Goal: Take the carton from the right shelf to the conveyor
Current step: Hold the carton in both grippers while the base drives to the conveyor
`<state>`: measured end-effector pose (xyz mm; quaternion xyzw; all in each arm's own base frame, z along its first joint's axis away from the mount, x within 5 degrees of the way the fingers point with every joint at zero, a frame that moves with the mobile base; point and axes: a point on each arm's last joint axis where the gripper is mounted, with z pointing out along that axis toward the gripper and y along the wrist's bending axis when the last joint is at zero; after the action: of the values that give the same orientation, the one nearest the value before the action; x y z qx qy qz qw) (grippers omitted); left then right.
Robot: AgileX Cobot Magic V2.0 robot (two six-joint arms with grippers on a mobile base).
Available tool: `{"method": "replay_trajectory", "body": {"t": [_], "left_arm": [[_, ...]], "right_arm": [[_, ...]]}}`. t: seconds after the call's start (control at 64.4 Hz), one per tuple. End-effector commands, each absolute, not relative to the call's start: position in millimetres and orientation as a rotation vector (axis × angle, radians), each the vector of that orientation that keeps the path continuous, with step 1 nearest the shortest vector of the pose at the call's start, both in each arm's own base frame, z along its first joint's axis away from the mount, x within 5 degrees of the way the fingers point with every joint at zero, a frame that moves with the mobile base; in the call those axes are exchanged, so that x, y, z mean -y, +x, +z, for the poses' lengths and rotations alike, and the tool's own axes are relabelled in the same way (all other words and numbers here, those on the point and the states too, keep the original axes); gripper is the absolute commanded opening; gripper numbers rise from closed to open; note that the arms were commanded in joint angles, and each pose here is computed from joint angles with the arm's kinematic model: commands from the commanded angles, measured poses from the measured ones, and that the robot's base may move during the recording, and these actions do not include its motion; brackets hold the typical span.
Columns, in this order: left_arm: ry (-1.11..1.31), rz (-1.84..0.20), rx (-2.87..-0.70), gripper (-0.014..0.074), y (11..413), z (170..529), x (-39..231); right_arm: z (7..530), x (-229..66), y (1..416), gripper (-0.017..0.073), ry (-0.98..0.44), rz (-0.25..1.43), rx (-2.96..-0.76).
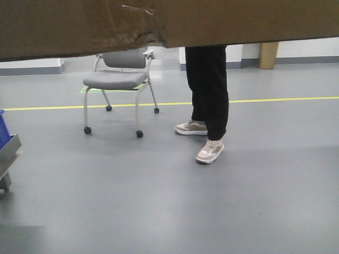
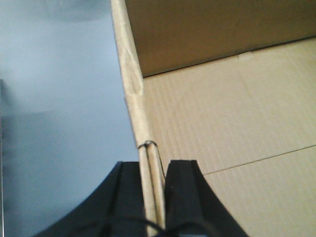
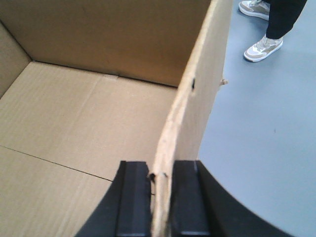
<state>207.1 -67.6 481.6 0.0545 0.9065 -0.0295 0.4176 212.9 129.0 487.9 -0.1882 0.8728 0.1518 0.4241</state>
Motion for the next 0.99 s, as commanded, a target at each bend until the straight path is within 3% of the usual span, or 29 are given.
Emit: {"method": "replay_trajectory", "body": {"t": [0.0,0.978], "left_arm": [[0.158,-0.078,-2.255,-0.0019,204.9,484.5,68.2],[0.156,-0.044,-2.25,-0.0019,206.2,484.5,66.3]], "right_arm": [[500.0,-128.9,209.8,-0.0061,-0.473,0.408,-2.081],[500.5,-129.0,210.1,-0.0061,-0.472,0.409,-2.075]]}}
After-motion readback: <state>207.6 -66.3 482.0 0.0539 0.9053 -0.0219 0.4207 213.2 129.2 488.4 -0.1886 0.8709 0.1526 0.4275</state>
